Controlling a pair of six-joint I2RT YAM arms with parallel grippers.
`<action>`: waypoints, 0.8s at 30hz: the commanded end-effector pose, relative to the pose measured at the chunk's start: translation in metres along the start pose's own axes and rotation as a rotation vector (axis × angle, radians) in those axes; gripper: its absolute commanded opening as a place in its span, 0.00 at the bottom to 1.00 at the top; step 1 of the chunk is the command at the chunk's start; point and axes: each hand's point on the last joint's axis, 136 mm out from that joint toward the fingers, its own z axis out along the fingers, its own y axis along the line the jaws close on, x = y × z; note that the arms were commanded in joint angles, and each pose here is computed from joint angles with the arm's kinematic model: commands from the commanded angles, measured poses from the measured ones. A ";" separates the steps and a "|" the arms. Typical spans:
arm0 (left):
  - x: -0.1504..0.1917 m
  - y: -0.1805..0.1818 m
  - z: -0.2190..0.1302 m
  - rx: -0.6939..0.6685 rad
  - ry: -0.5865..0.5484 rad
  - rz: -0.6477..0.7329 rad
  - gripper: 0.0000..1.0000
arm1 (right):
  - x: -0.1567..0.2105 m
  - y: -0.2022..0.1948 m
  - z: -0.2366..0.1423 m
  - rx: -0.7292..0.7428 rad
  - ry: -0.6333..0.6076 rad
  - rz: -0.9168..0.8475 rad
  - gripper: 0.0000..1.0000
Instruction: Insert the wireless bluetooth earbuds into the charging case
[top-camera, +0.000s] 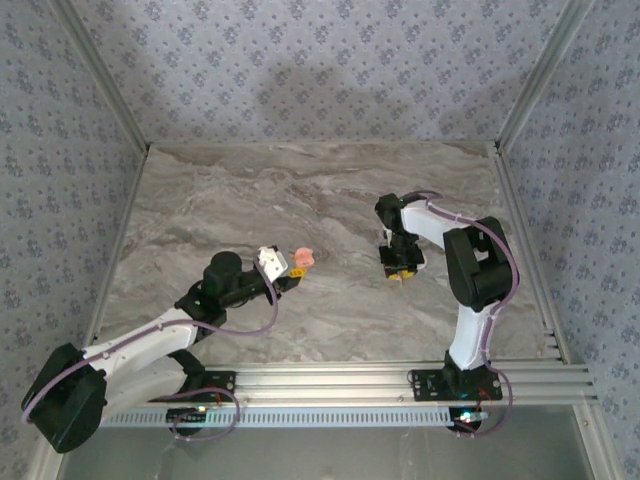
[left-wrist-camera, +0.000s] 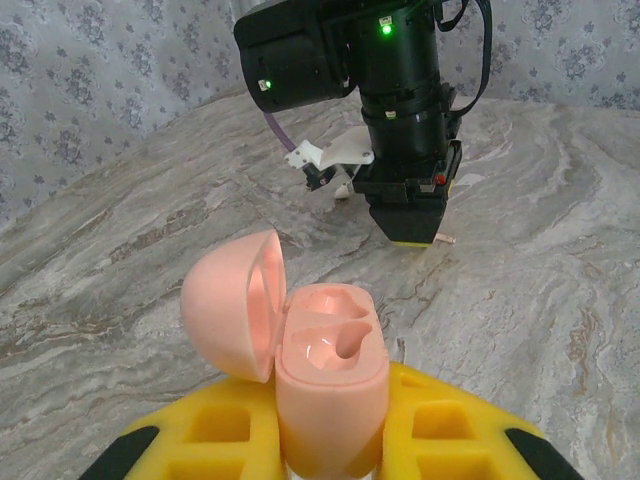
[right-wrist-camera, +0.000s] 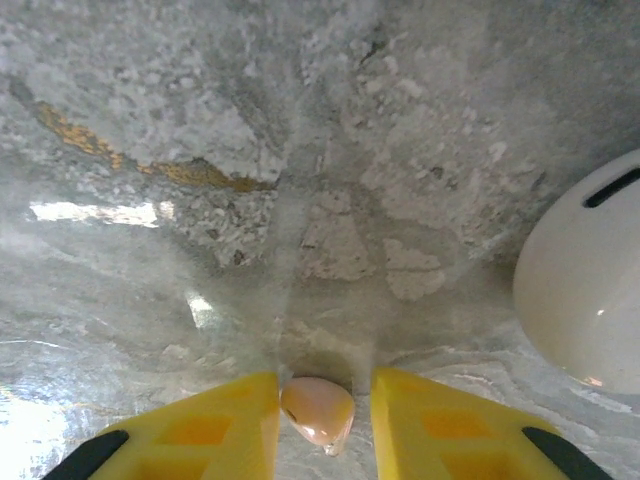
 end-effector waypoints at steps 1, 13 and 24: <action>-0.003 0.004 -0.003 -0.017 -0.012 0.018 0.19 | 0.006 -0.004 0.007 0.036 0.039 0.014 0.30; -0.002 0.003 -0.003 -0.017 -0.008 0.017 0.19 | 0.004 -0.003 0.010 0.016 0.022 0.023 0.27; 0.000 0.003 -0.002 -0.016 -0.005 0.013 0.19 | 0.006 -0.002 0.004 0.007 0.004 0.024 0.22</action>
